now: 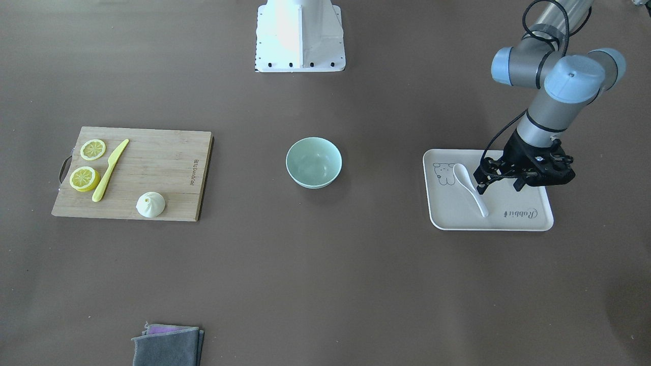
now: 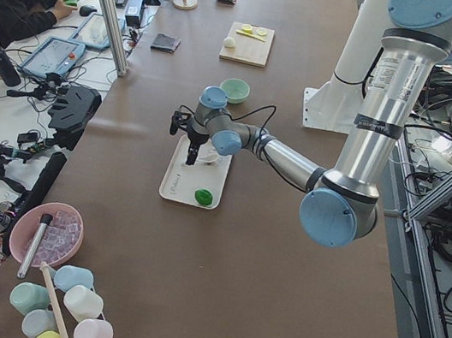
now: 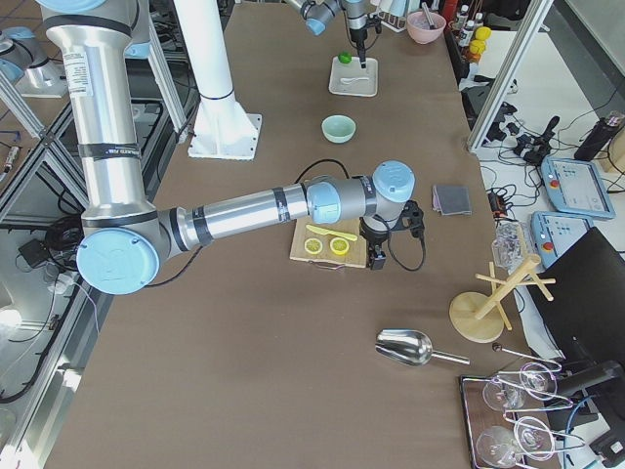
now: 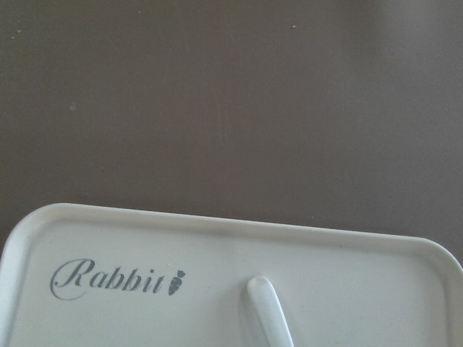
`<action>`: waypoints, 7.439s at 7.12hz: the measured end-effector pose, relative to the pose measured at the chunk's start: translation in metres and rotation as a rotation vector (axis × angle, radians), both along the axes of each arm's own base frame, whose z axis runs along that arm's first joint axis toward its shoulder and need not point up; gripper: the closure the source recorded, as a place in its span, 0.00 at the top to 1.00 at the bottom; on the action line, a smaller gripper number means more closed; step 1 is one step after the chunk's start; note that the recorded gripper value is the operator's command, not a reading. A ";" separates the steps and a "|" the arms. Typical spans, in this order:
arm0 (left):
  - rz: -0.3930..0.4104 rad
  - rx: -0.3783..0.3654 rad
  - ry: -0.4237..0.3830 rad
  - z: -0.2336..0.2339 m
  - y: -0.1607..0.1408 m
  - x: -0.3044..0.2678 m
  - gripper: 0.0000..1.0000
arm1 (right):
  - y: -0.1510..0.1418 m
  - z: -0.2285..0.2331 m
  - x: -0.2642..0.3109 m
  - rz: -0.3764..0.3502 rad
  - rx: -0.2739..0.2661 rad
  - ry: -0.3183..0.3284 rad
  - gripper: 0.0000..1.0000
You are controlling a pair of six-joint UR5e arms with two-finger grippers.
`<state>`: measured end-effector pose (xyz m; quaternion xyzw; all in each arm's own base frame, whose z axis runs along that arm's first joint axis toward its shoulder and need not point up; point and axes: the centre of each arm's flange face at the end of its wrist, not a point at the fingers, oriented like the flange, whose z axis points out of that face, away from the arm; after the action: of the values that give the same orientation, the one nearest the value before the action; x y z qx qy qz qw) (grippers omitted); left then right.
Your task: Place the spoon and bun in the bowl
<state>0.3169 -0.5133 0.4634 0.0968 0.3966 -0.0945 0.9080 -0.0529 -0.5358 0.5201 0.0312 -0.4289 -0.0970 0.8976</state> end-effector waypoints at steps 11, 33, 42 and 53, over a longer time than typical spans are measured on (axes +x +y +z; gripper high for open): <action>-0.029 -0.046 -0.003 -0.002 0.012 0.031 0.00 | -0.020 -0.052 -0.047 0.017 -0.023 -0.020 1.00; -0.046 -0.094 0.233 -0.275 0.012 0.162 0.00 | 0.000 -0.094 -0.311 0.139 -0.002 0.062 0.00; -0.084 -0.073 0.217 -0.294 0.032 0.224 0.98 | -0.037 -0.192 -0.290 0.189 -0.052 -0.111 0.00; 0.113 0.209 -0.144 -0.141 -0.056 -0.032 0.98 | 0.129 -0.343 -0.496 0.188 -0.026 -0.216 0.02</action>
<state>0.2851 -0.5690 0.3228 0.1748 0.3428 0.0058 0.9230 -0.5494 -0.4064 0.1772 0.0697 -0.5194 -0.0028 0.8517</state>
